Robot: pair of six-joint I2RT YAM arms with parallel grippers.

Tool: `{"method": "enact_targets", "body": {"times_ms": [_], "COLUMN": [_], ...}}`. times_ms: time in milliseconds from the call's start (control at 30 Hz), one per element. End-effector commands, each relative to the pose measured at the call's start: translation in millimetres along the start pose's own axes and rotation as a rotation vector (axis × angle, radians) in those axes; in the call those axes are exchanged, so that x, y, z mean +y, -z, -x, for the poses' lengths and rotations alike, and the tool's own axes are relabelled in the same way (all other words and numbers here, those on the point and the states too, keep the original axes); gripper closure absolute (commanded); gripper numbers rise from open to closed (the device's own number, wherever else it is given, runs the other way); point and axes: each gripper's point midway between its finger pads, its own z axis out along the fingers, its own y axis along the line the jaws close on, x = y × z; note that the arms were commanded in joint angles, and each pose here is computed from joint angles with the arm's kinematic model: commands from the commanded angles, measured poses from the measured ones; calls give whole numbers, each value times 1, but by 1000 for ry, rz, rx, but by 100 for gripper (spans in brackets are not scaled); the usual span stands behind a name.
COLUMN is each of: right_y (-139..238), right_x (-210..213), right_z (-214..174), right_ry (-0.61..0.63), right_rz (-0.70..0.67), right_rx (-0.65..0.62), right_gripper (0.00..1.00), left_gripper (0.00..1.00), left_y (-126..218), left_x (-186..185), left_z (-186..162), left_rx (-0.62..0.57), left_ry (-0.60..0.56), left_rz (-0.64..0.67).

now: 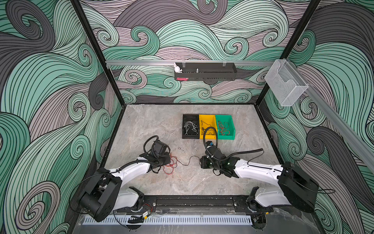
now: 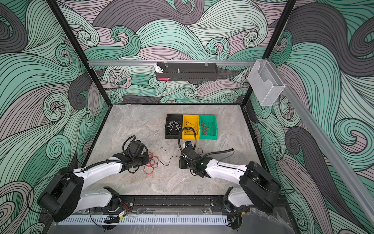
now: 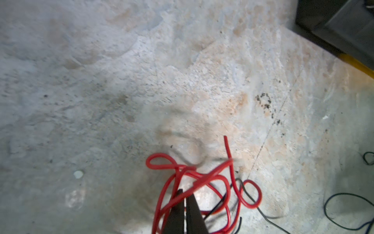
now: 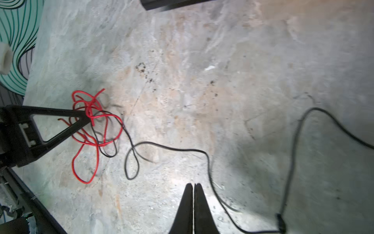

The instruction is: Untangle the cables

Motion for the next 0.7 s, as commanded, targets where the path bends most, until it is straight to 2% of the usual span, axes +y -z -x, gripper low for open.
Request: {"method": "enact_targets", "body": {"times_ms": [0, 100, 200, 333, 533, 667], "right_y": [10, 17, 16, 13, -2, -13], "right_x": [-21, -14, 12, 52, 94, 109], "right_z": [6, 11, 8, 1, -8, -8], "right_ry": [-6, 6, 21, 63, 93, 102], "right_rz": [-52, -15, 91, 184, 266, 293], "right_rx": [-25, -37, 2, 10, 24, 36], "right_gripper": [94, 92, 87, 70, 45, 40], "left_gripper": [91, 89, 83, 68, 44, 34], "left_y": [2, 5, 14, 32, 51, 53], "left_x": [16, 14, 1, -7, 17, 35], "left_z": [0, 2, 6, 13, 19, 16], "left_rx": [-9, -13, -23, -57, -144, -185], "left_ry": [13, 26, 32, 38, 56, 72], "left_rz": [55, 37, -30, -71, 14, 61]}}
